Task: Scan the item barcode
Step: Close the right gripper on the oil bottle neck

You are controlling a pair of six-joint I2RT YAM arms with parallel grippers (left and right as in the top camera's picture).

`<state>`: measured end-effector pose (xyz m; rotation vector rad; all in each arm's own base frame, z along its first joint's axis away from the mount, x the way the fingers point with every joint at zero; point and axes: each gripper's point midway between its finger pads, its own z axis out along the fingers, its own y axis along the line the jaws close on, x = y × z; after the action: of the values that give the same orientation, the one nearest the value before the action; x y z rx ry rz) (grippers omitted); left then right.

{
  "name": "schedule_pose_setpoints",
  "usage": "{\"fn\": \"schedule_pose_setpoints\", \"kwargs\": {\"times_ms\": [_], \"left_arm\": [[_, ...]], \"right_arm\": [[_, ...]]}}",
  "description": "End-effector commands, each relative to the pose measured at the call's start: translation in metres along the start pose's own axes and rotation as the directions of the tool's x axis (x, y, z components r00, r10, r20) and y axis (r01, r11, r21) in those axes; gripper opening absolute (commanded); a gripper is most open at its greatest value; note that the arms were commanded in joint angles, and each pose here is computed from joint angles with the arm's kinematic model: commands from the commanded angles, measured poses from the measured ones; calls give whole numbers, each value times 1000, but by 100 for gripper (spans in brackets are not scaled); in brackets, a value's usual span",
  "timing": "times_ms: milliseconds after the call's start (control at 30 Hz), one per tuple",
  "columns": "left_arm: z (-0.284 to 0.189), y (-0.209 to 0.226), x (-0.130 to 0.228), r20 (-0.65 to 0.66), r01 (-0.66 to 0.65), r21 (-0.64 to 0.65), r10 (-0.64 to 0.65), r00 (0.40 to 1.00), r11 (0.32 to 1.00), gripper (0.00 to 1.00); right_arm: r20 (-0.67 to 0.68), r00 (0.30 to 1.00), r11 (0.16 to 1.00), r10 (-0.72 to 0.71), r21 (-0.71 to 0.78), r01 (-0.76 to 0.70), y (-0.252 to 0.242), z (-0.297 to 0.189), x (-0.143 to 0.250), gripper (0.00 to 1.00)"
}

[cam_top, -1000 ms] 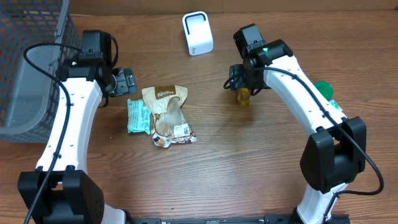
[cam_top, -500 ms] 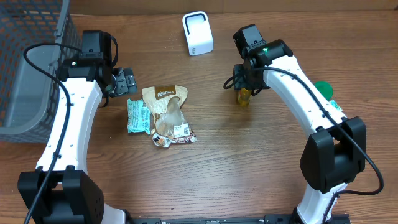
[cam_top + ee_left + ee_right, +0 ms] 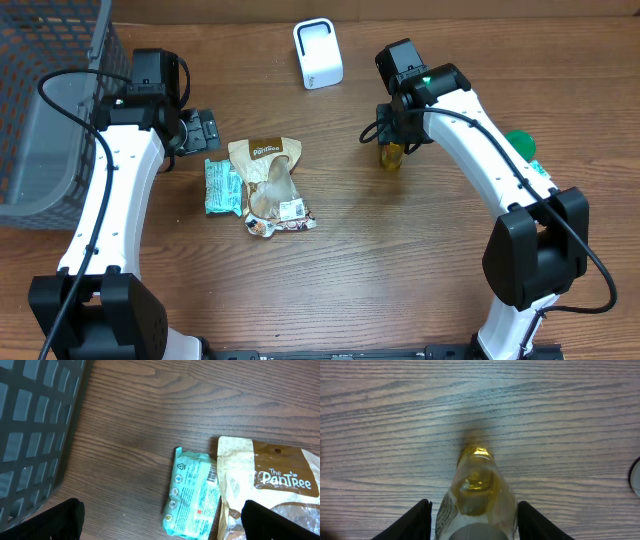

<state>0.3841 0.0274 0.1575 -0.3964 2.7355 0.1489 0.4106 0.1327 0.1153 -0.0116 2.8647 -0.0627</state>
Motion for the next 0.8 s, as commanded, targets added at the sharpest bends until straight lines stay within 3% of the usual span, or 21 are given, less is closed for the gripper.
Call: {"fn": "schedule_pose_setpoints", "kwargs": {"times_ms": [0,233,367,600,767], "left_arm": [[-3,1,-5,15,-11,-6,11,1000,1000,100],[-3,1,-5,15,-11,-6,11,1000,1000,100],[-3,1,-5,15,-11,-6,11,1000,1000,100],[-3,1,-5,15,-11,-6,11,1000,1000,100],[-3,1,-5,15,-11,-6,11,1000,1000,100]], "right_arm": [[-18,1000,1000,1,14,-1,-3,8,3,47],[-18,1000,1000,1,14,-1,-3,8,3,52],[-18,1000,1000,1,14,-1,-3,8,3,46],[-18,1000,1000,1,14,-1,-3,8,3,45],[-24,1000,1000,0,17,0,-4,8,4,50]]}}
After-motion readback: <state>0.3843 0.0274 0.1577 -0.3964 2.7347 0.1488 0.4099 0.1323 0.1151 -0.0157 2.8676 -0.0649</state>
